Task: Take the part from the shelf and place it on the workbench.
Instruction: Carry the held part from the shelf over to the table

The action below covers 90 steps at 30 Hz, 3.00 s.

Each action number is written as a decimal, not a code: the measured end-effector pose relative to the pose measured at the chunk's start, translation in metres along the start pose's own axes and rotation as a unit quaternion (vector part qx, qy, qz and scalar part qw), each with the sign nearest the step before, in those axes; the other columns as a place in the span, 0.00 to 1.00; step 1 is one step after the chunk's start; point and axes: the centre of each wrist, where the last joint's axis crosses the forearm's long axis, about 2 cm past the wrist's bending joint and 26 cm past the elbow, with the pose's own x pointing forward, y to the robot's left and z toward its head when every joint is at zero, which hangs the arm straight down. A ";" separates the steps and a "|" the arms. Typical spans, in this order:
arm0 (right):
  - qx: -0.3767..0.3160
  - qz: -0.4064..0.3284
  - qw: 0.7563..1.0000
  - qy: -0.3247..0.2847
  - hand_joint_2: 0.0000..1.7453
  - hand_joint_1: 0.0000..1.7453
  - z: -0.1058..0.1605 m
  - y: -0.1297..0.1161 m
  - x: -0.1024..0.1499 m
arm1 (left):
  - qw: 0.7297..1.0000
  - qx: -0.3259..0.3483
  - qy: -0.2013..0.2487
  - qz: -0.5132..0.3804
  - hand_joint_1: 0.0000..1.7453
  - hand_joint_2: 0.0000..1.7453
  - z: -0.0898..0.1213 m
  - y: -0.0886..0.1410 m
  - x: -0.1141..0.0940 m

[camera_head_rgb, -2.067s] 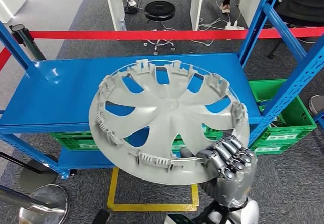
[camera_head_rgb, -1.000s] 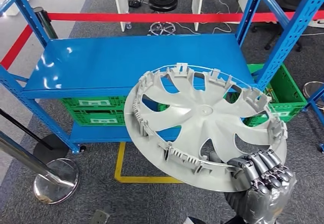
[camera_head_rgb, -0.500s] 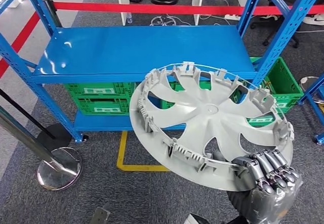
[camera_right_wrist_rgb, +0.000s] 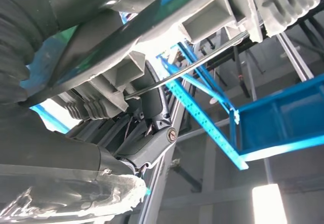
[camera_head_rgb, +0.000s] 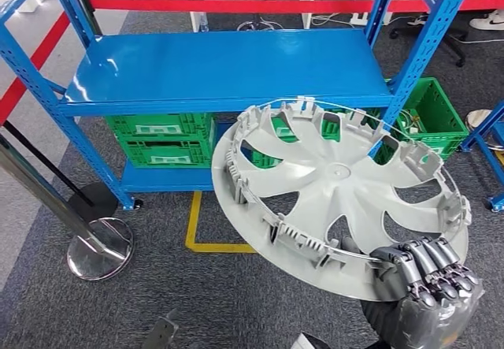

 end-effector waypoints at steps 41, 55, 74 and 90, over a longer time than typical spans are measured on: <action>-0.002 0.035 0.999 0.010 1.00 1.00 -0.005 -0.014 0.001 | 0.999 -0.028 -0.011 -0.018 0.00 1.00 -0.010 0.000 0.011; -0.009 0.025 1.000 0.002 1.00 1.00 -0.005 -0.016 0.001 | 0.999 -0.030 -0.015 -0.012 0.00 1.00 -0.013 -0.001 0.014; -0.019 -0.025 0.999 -0.015 1.00 1.00 0.003 -0.008 0.000 | 0.999 0.029 -0.019 0.018 0.00 1.00 -0.027 0.023 0.030; -0.006 -0.013 1.000 -0.012 1.00 1.00 0.005 -0.011 0.001 | 0.999 0.018 -0.022 0.017 0.00 1.00 -0.034 0.016 0.038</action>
